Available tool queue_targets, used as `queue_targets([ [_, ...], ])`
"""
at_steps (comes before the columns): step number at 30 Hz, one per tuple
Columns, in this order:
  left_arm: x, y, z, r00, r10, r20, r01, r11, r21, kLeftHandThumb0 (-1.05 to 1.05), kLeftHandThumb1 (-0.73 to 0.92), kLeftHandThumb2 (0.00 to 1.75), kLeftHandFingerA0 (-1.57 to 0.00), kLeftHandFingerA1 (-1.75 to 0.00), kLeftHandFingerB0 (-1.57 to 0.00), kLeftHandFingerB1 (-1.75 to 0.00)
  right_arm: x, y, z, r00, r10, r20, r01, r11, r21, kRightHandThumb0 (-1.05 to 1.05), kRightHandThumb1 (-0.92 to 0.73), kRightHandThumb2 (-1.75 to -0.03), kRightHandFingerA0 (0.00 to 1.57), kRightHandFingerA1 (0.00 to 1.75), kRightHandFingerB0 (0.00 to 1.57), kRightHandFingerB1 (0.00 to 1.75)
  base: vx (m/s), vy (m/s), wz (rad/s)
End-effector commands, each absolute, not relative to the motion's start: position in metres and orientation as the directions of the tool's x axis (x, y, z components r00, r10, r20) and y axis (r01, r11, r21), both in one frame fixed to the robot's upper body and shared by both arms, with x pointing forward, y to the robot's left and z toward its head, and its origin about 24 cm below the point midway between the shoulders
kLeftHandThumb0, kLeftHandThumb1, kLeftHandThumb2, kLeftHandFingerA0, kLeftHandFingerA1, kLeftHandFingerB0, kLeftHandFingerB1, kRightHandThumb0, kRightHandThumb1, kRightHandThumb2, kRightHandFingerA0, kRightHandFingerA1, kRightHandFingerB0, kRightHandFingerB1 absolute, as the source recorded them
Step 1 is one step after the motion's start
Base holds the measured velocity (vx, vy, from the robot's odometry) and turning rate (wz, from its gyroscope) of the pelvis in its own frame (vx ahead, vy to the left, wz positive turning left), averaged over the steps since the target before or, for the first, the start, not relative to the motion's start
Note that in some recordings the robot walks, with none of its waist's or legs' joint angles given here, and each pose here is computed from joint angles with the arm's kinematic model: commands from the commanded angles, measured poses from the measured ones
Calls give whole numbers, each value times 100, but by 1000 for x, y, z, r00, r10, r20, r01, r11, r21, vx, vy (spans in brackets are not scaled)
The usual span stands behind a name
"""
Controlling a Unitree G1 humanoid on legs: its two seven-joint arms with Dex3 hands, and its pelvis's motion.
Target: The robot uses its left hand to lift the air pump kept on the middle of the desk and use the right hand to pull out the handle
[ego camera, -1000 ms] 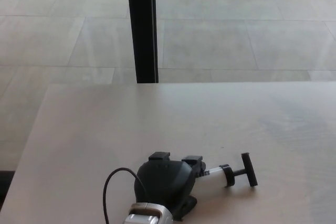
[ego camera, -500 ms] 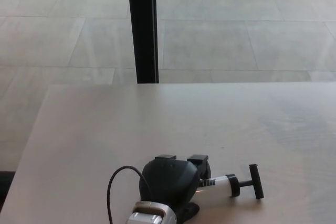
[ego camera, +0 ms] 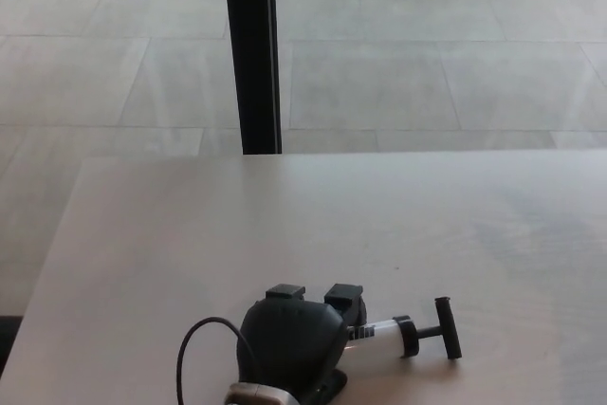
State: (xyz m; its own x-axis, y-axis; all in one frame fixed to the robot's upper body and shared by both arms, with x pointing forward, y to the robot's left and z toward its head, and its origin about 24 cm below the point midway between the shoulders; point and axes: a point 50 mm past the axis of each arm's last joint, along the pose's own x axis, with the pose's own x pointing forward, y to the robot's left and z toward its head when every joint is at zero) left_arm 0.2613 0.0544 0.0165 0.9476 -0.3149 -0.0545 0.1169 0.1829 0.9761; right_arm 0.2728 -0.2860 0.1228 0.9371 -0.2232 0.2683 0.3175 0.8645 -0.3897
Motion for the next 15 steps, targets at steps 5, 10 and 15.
queue_targets([
  [5, 246, 86, -15, 941, -327, -85, 138, 142, 980, -8, 65, 98, -75, -175, -65, -140, 269, -287, 114, 936, -203, 287, 303, 881, -363, -63, -82, -66, 68, 104, 64, 44, 0, 0, 0],
  [10, 252, 84, 1, 922, -369, 121, -22, 261, 965, 0, 60, 105, -70, -175, -62, -151, 268, -283, 108, 945, -187, 268, 278, 892, -357, -59, -82, -65, 72, 104, 61, 43, 0, 0, 0],
  [15, 265, 81, 32, 867, -364, 340, -187, 396, 899, 5, 53, 103, -71, -175, -67, -156, 272, -276, 109, 951, -174, 257, 258, 905, -339, -61, -68, -107, 75, 95, 54, 60, 0, 0, 0],
])
